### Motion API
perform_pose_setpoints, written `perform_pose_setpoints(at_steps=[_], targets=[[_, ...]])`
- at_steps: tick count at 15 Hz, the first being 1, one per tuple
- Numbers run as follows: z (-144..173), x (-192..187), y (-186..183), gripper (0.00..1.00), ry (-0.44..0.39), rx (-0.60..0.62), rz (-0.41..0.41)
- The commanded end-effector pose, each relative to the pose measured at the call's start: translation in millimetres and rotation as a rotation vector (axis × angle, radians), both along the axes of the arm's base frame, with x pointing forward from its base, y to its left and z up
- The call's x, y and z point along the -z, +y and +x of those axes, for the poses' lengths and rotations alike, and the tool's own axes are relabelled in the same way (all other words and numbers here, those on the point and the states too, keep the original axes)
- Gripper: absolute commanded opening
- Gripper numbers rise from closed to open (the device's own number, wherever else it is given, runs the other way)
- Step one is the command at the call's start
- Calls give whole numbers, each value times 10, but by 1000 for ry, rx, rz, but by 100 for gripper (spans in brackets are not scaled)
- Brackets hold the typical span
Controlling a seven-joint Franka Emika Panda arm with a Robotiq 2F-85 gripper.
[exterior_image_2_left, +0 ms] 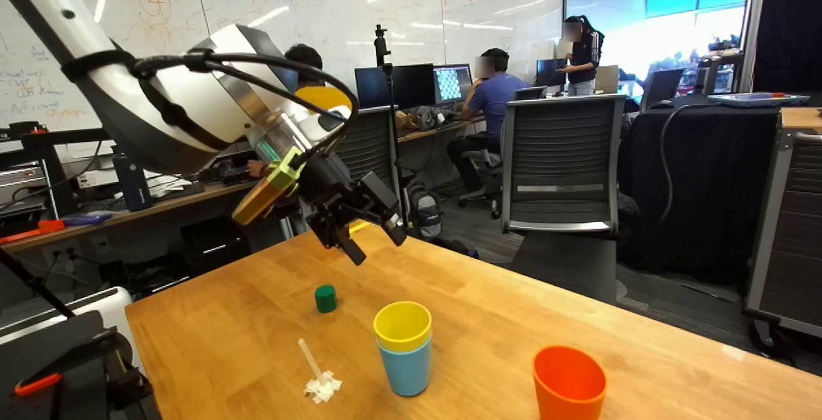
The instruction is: Stack the cups into the blue cup
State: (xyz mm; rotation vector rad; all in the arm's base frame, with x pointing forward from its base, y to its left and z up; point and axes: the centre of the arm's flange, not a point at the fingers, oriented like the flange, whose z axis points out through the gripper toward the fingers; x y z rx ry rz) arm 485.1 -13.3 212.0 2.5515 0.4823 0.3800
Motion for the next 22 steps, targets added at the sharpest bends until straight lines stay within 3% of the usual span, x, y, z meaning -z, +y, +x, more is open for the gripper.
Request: perform_pose_setpoints(at_steps=[1, 10, 17, 22], targets=[[103, -719, -51, 100, -52, 32, 109], [704, -2143, -263, 100, -190, 236, 380], [1182, -3337, -383, 100, -190, 397, 642], [1399, -3767, -586, 100, -35, 449, 583]])
